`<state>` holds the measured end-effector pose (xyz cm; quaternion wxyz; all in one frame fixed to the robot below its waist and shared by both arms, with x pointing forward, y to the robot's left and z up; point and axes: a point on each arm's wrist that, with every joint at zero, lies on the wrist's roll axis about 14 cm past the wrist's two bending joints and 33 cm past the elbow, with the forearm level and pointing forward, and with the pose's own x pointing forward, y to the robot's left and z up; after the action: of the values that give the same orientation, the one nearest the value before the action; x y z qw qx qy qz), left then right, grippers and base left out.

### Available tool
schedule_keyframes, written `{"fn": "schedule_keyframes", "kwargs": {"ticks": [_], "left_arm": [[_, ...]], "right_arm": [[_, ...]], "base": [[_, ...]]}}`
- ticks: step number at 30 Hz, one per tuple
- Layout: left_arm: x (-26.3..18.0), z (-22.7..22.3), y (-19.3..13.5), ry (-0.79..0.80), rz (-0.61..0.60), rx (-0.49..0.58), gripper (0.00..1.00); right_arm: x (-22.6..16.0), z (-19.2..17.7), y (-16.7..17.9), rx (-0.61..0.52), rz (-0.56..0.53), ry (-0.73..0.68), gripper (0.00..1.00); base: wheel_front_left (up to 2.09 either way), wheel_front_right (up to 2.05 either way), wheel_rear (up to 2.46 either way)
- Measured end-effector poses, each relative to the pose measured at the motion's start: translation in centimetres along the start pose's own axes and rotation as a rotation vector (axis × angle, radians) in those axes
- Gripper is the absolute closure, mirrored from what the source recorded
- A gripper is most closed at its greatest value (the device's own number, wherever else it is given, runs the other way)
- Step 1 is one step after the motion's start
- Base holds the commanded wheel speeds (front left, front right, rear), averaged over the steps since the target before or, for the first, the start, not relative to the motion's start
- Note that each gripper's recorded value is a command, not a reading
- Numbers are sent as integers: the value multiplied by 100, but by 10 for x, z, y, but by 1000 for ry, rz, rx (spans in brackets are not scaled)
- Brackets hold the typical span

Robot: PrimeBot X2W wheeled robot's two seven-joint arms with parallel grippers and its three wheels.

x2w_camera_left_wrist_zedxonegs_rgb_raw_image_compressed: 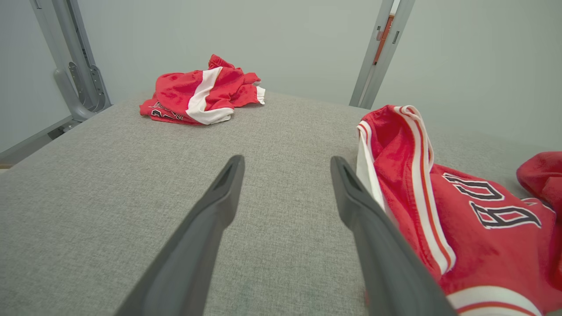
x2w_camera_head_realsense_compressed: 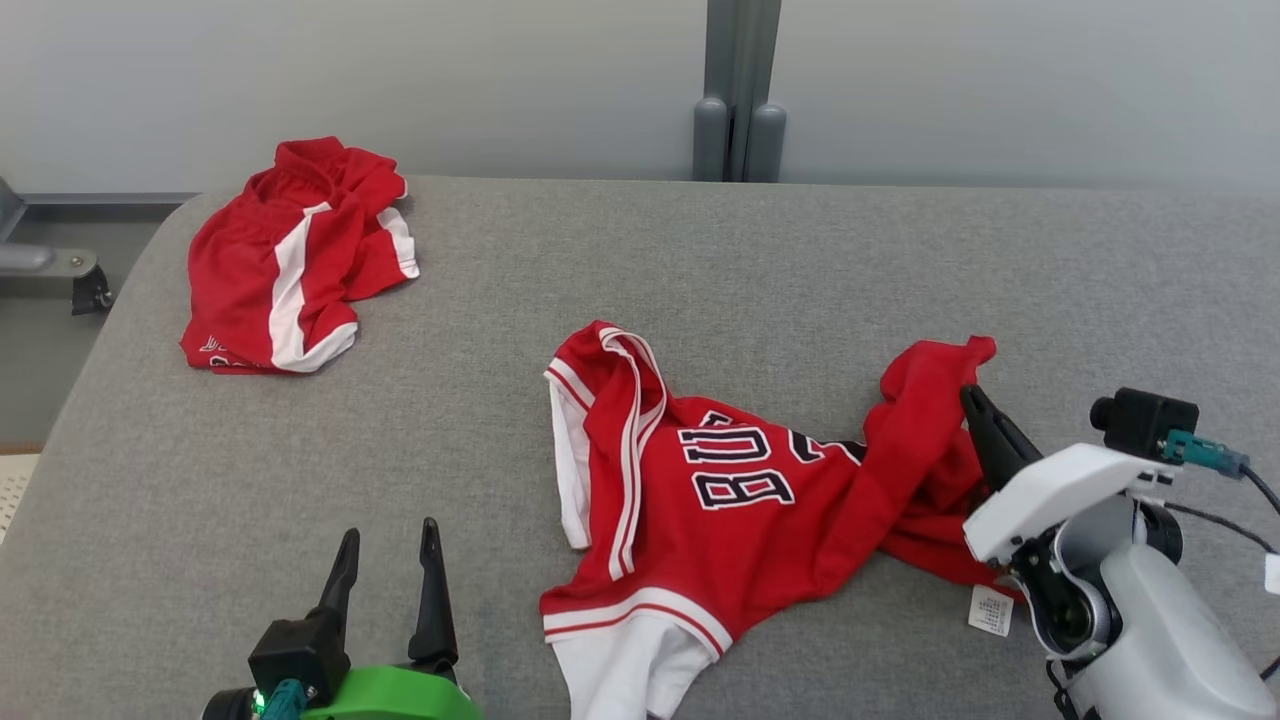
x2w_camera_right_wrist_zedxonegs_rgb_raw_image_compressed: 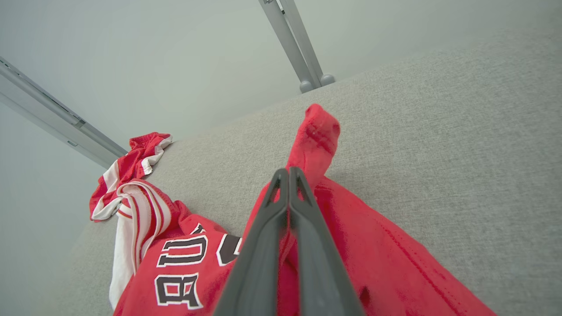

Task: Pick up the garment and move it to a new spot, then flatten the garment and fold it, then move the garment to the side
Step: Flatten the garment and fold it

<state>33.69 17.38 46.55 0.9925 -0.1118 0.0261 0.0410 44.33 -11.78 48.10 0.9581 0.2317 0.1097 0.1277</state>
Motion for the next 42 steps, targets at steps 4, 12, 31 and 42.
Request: {"fn": "schedule_keyframes", "kwargs": {"ticks": [4, 12, 31, 42], "left_arm": [[2, 1, -5, -3, -13, -2, 0], [9, 0, -21, 0, -65, -2, 0], [17, 0, -49, 3, -154, -3, 0], [15, 0, -49, 3, -154, -6, 0]], "right_arm": [[-30, -7, -3, 13, -9, -31, 100], [-120, -52, -35, 103, -194, 12, 100], [-180, -108, -62, 162, -350, 175, 54], [-157, -31, -60, 26, -300, 6, 0]], "base": [[0, 0, 0], [0, 0, 0], [0, 0, 0], [0, 0, 0]]}}
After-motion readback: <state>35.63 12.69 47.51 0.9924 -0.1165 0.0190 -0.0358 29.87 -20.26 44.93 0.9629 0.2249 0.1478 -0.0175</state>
